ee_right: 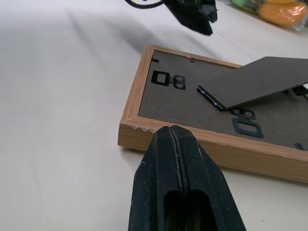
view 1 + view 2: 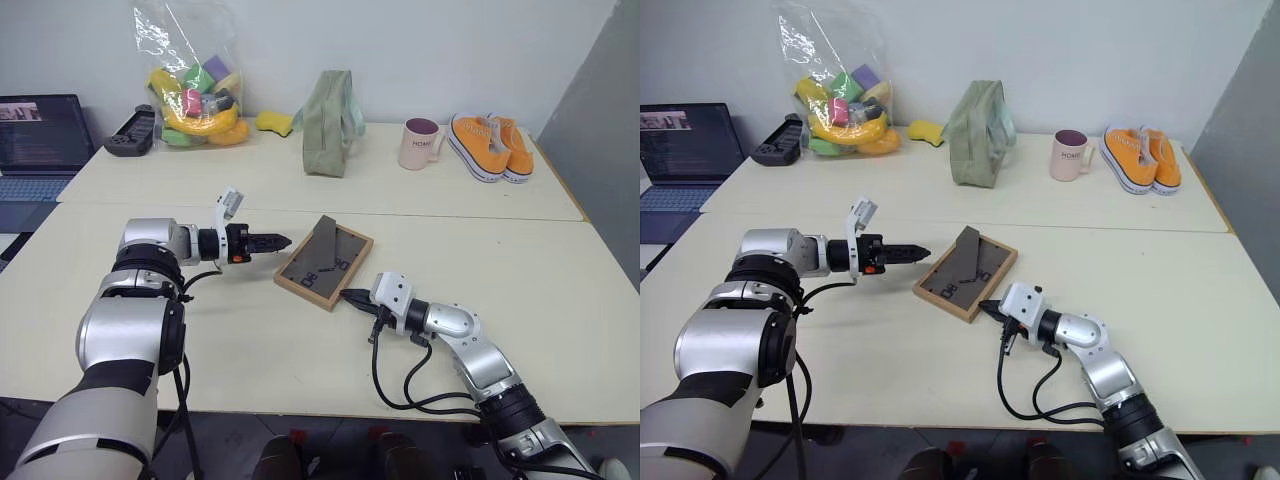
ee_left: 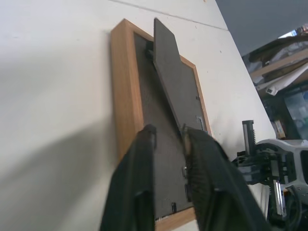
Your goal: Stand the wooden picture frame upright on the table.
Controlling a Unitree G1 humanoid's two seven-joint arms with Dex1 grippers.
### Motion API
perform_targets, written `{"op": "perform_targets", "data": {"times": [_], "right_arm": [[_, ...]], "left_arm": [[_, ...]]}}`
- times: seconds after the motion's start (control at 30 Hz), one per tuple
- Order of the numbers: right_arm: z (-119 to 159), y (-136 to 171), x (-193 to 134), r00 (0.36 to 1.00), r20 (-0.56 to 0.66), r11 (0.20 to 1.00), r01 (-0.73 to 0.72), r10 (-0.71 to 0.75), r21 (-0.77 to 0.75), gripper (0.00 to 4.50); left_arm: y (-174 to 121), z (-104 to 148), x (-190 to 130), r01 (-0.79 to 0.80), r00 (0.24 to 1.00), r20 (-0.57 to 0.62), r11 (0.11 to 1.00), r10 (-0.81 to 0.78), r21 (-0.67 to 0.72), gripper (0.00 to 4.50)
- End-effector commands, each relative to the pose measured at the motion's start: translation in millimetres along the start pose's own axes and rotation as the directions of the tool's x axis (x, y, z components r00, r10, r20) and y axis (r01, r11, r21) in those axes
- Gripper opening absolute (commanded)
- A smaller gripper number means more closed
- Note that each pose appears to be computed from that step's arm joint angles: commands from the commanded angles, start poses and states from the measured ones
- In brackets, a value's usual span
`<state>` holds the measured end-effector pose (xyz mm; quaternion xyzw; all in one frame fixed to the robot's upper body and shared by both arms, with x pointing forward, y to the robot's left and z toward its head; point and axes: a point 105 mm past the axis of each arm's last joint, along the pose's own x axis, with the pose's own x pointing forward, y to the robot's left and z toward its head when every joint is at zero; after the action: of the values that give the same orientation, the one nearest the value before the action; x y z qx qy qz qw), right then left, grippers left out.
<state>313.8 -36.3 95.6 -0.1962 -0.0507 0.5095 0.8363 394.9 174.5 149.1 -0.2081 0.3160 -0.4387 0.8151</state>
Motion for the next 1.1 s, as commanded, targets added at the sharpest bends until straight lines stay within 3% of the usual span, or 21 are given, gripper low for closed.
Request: {"op": "perform_targets", "data": {"times": [0.03,0.2,0.33,0.43,0.53,0.63,0.73,0.83,0.97,1.1], "right_arm": [[10,-1,-7,0.999,0.018,0.999,0.035,-0.035,-0.022,0.00],[8,-1,-15,0.998,-0.001,0.998,0.060,-0.060,-0.016,0.00],[7,-4,-18,0.997,-0.013,0.997,0.076,-0.076,-0.024,0.00],[5,-10,-27,0.995,-0.029,0.994,0.099,-0.101,-0.038,0.00],[-3,-11,-37,0.992,-0.071,0.992,0.101,-0.107,-0.072,0.00],[-8,-15,-46,0.986,-0.090,0.989,0.135,-0.140,-0.057,0.00],[-16,-19,-55,0.979,-0.117,0.986,0.159,-0.165,-0.051,0.00],[-16,-27,-64,0.972,-0.119,0.979,0.201,-0.205,-0.041,0.00],[-8,-30,-67,0.969,-0.103,0.974,0.223,-0.225,-0.038,0.00],[-3,-28,-61,0.973,-0.085,0.976,0.214,-0.216,-0.036,0.00]], "left_arm": [[-8,2,7,0.025,0.999,-0.042,1.000,-0.024,0.005,1.24],[-3,-16,13,0.012,0.991,-0.132,1.000,-0.013,-0.014,1.24],[1,-17,9,-0.009,0.990,-0.137,1.000,0.011,0.015,1.24],[4,-2,-10,-0.039,0.997,-0.062,0.999,0.040,0.025,1.24],[11,13,-25,-0.107,0.994,0.010,0.984,0.107,0.140,1.24],[-2,33,-31,-0.061,0.993,0.111,0.988,0.046,0.140,1.24],[-12,37,-43,-0.001,0.994,0.111,0.983,-0.019,0.181,1.24],[-1,35,-61,-0.121,0.987,0.143,0.931,0.076,0.344,0.78],[15,22,-70,-0.257,0.965,0.167,0.867,0.204,0.427,0.03],[28,15,-75,-0.360,0.933,0.193,0.812,0.304,0.459,0.03]]}}
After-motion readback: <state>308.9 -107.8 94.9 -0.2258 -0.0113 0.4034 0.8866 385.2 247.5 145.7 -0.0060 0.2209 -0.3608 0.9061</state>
